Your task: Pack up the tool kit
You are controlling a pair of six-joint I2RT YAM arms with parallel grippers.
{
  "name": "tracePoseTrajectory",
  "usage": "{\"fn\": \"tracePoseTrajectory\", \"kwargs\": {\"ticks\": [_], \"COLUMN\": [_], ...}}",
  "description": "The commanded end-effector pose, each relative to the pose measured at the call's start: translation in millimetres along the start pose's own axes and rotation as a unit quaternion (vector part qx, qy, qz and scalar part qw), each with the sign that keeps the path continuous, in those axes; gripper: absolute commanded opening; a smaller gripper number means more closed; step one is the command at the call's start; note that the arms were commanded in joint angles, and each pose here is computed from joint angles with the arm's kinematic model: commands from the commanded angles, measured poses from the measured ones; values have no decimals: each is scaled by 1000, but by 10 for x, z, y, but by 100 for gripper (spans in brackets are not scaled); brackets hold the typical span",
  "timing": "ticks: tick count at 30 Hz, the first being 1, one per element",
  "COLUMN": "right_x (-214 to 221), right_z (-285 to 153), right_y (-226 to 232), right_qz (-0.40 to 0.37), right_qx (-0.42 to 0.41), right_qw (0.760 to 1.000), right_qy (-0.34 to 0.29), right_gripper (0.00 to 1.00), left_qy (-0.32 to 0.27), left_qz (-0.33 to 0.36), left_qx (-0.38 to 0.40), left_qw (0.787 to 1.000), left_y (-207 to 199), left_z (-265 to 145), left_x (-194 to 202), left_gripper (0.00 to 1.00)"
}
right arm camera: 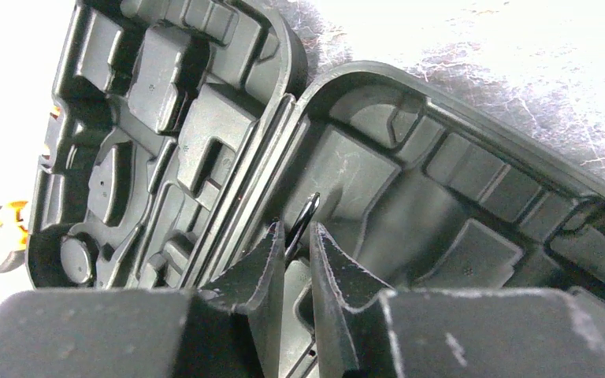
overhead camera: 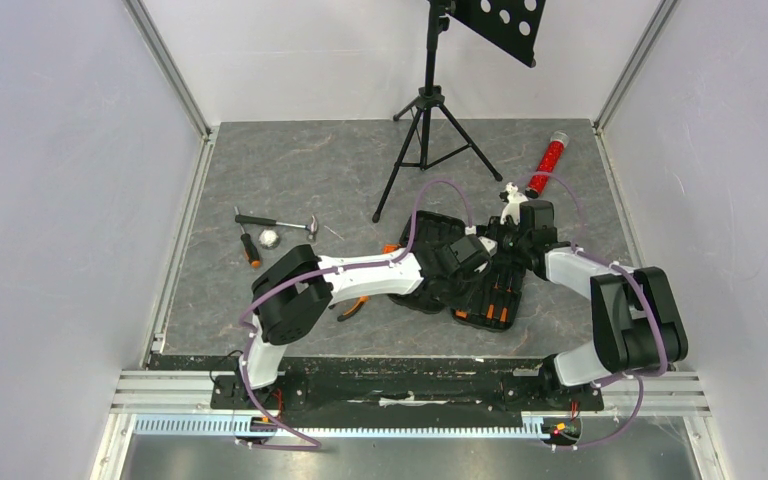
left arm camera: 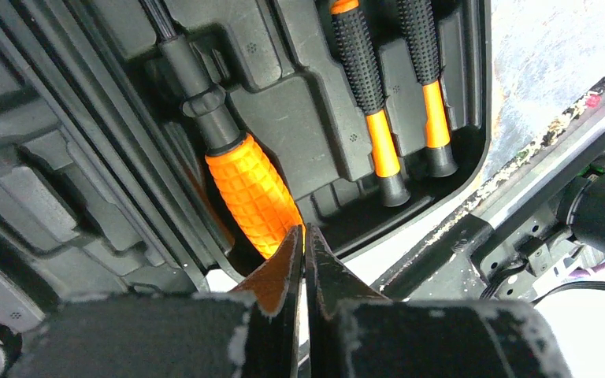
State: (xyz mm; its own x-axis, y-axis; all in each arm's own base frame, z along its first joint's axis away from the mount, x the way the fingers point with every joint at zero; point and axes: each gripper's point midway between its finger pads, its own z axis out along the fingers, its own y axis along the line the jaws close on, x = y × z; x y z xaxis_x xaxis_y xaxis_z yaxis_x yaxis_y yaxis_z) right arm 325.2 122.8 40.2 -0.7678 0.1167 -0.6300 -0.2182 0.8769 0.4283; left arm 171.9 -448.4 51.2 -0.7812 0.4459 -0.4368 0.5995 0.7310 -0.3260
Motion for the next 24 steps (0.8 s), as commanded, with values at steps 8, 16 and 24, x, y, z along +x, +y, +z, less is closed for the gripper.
{"fn": "tracePoseTrajectory", "kwargs": {"ticks": [8,16,24], "right_x": [70,511,752], "right_z": [91,94,1], "right_y": [-112,-437,-800], "right_qz": [18,20,19], "right_qx": [1,67,165], "right_qw": [1000,995,981], "right_qy": [6,64,98], "right_gripper": [6,0,0], "left_qy": [38,53,66], "left_qz": [-34,-54,-87], "left_qx": [-9,-6,4], "left_qw": [999,997,994], "left_y": [143,232,349], "left_z": [119,158,187], "left_x": [208,303,410], "left_gripper": [7,5,2]}}
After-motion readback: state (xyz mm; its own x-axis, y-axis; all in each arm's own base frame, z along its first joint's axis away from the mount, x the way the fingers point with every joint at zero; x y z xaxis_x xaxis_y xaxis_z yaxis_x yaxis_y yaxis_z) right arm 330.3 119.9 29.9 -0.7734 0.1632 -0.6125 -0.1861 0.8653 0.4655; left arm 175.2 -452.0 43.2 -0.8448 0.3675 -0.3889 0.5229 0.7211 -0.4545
